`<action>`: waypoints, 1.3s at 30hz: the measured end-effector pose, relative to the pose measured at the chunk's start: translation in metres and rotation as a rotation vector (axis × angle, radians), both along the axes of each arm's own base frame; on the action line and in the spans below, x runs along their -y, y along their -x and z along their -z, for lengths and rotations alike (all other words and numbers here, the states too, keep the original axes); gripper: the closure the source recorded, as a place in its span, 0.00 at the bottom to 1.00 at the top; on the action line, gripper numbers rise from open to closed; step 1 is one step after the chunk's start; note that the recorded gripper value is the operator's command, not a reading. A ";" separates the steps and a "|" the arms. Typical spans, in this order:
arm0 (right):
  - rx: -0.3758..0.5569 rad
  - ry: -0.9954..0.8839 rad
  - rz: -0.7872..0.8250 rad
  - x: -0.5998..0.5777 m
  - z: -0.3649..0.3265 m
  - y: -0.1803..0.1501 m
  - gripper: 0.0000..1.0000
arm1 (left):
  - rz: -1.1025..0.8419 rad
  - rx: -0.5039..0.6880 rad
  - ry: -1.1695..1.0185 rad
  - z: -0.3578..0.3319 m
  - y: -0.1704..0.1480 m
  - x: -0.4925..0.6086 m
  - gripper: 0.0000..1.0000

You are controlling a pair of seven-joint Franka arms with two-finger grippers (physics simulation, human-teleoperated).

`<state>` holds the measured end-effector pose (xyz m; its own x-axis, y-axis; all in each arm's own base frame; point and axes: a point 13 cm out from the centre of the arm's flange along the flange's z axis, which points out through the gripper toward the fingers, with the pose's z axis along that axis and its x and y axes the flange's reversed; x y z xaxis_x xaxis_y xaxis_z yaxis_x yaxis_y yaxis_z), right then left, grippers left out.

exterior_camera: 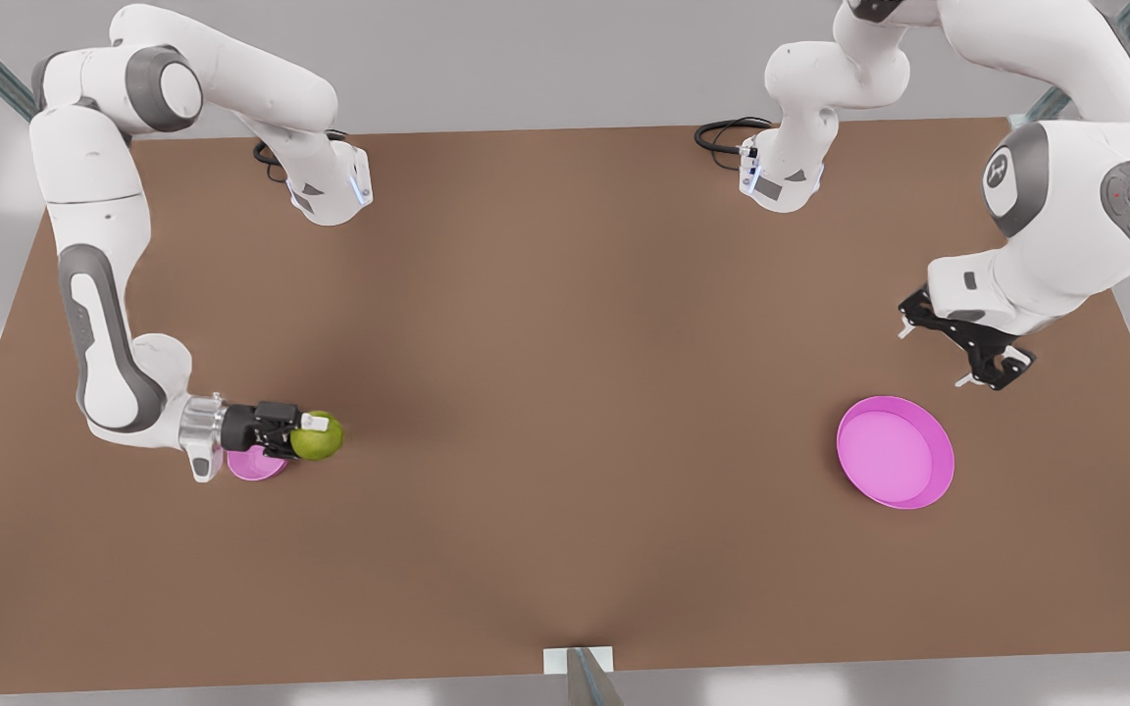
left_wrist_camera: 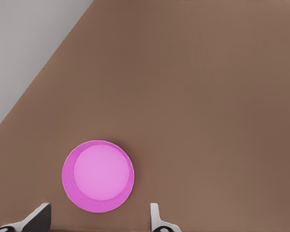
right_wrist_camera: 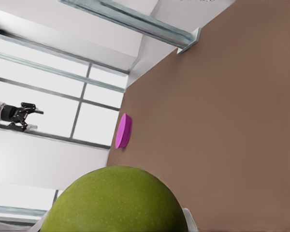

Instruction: Use the left arm to pick up the apple from the plate, transfer it to the gripper of the right arm, and then use the right arm to place it into the bowl

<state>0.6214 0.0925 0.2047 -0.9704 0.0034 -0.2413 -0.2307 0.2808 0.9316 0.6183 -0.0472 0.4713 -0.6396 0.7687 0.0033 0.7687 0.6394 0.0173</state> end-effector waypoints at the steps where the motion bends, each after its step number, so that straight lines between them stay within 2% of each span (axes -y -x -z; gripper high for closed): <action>1: 0.005 0.006 0.003 0.019 -0.002 0.001 0.30 | -0.048 -0.006 0.001 0.004 -0.002 -0.001 0.00; 5: 0.038 0.042 0.000 0.090 -0.002 -0.008 0.30 | -0.211 -0.017 0.005 0.008 -0.002 -0.002 0.00; 15: 0.002 0.204 -0.113 0.135 0.016 0.005 0.30 | -0.483 -0.030 0.020 0.009 0.001 0.001 0.00; 24: -0.063 0.380 -0.175 0.153 0.038 0.008 0.27 | -0.633 -0.035 0.020 0.014 -0.004 -0.001 0.00; 36: -0.167 0.514 -0.182 0.173 0.071 0.016 0.25 | -0.749 -0.038 0.029 0.015 -0.005 -0.002 0.00; 38: -0.188 0.523 -0.183 0.176 0.081 0.019 0.22 | -0.761 -0.039 0.029 0.015 -0.005 -0.001 0.00; 39: -0.195 0.528 -0.182 0.177 0.084 0.019 0.08 | -0.767 -0.039 0.029 0.015 -0.005 -0.001 0.00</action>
<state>0.6024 -0.0847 0.1210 -0.9706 -0.2400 0.0177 -0.1577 0.6901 0.7064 0.6232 -0.0458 0.4561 -0.9937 0.1099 0.0238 0.1093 0.9937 -0.0259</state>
